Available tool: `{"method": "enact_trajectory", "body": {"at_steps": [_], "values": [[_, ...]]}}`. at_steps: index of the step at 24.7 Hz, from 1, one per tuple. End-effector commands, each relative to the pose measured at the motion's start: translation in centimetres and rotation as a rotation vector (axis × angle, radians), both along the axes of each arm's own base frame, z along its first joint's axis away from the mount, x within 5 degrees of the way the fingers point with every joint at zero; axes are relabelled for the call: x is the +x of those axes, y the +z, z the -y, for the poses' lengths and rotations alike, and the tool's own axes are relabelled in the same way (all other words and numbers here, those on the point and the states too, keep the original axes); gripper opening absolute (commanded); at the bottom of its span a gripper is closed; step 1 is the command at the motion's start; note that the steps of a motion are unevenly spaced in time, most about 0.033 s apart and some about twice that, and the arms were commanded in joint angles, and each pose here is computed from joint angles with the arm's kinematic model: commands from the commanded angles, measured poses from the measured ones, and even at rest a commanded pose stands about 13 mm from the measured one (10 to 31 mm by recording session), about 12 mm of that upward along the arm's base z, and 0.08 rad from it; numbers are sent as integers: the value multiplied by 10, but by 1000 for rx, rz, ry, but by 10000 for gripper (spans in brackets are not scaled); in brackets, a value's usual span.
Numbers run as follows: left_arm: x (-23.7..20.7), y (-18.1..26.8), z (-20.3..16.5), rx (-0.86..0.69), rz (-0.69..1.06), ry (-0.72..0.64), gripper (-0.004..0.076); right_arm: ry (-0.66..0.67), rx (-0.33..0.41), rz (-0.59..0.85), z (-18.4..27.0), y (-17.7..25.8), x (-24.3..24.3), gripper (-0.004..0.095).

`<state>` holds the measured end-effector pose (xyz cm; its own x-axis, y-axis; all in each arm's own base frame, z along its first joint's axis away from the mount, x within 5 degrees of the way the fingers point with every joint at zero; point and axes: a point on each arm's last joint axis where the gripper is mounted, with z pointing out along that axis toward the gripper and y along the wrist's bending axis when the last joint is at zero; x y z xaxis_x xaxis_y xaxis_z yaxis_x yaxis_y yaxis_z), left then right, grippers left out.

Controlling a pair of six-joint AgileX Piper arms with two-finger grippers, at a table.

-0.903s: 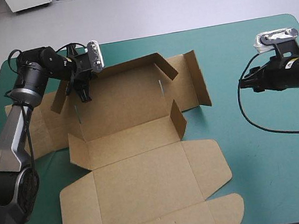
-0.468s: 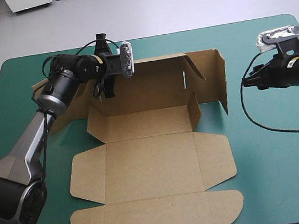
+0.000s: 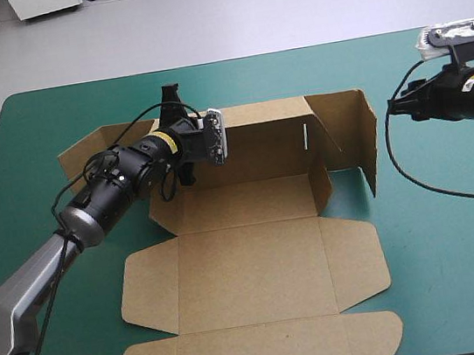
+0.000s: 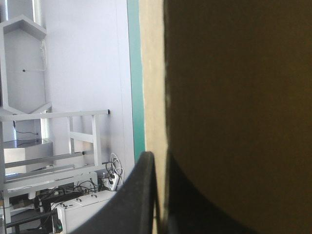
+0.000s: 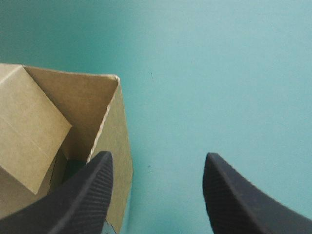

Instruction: Fold the box

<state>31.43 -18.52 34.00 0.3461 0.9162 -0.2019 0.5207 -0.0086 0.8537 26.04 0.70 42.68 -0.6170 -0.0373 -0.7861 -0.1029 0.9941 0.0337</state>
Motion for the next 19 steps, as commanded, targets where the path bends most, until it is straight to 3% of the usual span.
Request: {"method": "enact_trajectory", "body": {"at_steps": [1, 15, 19], "values": [[-13, 23, -1, -101, 96, -16, -15, -4, -1, 80, 1, 25, 3, 471], [-16, 21, -1, -169, 32, 32, -14, 9, 17, -50, 10, 25, 72, 433], [-27, 14, 9, -87, -15, 44, -15, 18, 34, -83, 11, 11, 101, 426]]}}
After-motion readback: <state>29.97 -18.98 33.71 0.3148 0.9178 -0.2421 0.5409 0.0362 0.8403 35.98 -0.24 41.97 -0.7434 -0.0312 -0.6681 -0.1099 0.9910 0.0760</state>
